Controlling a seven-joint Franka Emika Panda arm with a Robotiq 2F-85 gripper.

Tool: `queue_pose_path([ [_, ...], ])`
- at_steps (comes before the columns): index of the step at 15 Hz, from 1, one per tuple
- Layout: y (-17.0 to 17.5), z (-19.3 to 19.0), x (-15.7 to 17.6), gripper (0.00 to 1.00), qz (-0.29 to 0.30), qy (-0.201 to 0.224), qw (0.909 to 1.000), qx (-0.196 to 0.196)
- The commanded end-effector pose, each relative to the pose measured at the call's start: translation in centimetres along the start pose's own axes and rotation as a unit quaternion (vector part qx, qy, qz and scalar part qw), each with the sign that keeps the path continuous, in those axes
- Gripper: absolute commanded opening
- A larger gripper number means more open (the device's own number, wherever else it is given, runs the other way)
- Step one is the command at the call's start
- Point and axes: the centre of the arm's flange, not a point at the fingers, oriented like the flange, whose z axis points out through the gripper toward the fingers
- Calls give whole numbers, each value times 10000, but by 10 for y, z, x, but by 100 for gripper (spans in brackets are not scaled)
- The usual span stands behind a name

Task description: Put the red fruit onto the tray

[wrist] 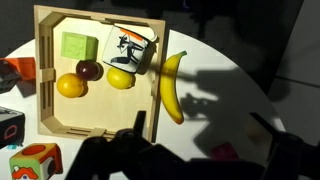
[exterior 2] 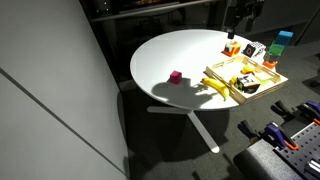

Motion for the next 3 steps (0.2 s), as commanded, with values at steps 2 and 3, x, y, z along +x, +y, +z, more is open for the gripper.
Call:
queue_pose_path([
  [2,0,3,0,100,0,-28,10000,-2],
  [3,0,4,1,100,-1,-45,10000,-2],
])
